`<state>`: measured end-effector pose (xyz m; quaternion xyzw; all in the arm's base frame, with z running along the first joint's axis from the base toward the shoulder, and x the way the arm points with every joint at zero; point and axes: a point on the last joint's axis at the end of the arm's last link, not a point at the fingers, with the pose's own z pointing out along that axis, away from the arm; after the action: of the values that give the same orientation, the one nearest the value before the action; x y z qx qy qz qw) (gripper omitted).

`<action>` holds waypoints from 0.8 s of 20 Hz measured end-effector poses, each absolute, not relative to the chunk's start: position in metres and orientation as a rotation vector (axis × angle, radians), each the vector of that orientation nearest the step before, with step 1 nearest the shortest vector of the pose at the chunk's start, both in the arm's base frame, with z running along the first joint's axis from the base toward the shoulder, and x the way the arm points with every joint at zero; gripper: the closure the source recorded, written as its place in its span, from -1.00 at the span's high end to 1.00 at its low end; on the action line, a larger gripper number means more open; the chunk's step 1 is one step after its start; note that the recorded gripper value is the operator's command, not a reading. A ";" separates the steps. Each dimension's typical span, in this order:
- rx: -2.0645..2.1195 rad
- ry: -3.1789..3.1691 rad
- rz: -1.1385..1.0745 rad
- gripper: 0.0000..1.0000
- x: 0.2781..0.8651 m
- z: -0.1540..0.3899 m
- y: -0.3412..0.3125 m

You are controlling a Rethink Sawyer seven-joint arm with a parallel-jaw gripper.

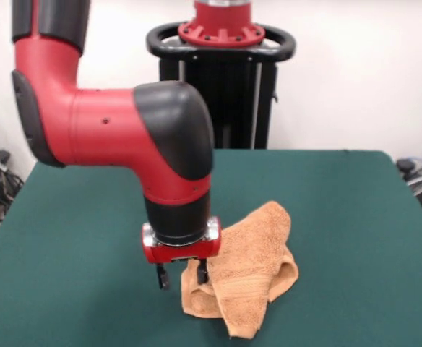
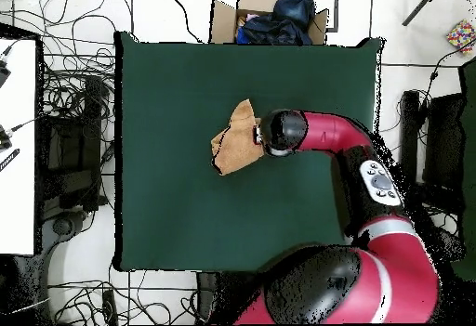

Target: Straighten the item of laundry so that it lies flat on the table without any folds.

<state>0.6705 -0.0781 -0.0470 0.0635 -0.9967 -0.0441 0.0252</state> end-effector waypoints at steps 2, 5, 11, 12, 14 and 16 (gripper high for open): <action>0.172 -3.090 -0.259 1.00 0.670 -0.050 -0.088; 0.167 -3.097 -0.421 1.00 0.666 -0.054 -0.101; 0.245 -3.112 -0.570 1.00 0.662 -0.055 -0.112; 0.273 -3.113 -0.575 1.00 0.663 -0.055 -0.111; 0.283 -3.112 -0.575 1.00 0.663 -0.055 -0.109; 0.295 -3.111 -0.573 1.00 0.664 -0.054 -0.105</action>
<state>0.6638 -0.1045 -0.0544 0.0927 -0.9791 -0.1803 -0.0177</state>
